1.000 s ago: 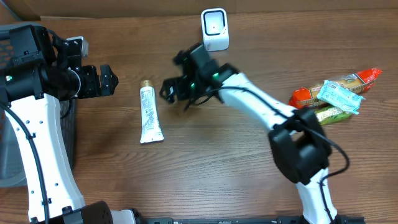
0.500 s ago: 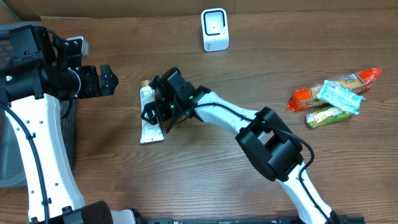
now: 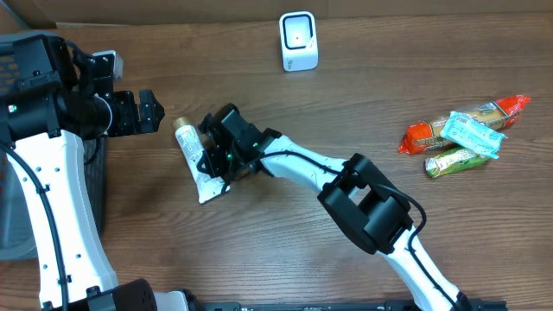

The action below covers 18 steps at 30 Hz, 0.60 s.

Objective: Scan the item barcode
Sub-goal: 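Move the right gripper to the white tube and grasp it, then lift the white tube and carry it toward the scanner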

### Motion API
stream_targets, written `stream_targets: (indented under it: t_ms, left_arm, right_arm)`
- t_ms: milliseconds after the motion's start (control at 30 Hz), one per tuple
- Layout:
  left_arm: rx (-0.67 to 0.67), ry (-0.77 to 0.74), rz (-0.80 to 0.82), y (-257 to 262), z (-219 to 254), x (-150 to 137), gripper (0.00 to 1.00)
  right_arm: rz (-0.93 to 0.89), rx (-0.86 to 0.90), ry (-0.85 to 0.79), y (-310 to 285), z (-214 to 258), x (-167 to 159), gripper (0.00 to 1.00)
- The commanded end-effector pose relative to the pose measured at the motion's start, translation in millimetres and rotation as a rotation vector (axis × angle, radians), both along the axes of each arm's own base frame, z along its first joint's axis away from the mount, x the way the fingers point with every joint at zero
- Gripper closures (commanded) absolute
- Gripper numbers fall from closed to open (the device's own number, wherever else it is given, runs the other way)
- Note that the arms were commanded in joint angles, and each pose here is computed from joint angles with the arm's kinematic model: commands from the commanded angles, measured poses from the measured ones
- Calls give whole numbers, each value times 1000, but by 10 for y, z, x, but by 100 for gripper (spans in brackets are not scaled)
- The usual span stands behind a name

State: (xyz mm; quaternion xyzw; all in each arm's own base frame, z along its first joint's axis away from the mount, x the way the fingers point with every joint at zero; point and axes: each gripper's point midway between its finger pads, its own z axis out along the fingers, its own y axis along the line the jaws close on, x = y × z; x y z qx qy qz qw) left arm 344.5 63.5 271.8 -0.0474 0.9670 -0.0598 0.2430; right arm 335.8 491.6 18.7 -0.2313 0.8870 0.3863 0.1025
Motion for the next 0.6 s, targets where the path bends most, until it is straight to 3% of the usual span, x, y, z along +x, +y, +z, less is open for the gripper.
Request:
stream_targets:
  t_ms: [0, 300, 567]
  left_arm:
    - [17, -8, -22, 7, 22, 18, 1]
    - [17, -9, -23, 6, 22, 19, 0]
    - [17, -9, -23, 6, 22, 19, 0]
  right_arm:
    - [-59, 45, 109, -380, 99, 321, 96]
    - [36, 387, 174, -1338, 1113, 836, 96]
    - [57, 316, -125, -2003, 1832, 881, 96]
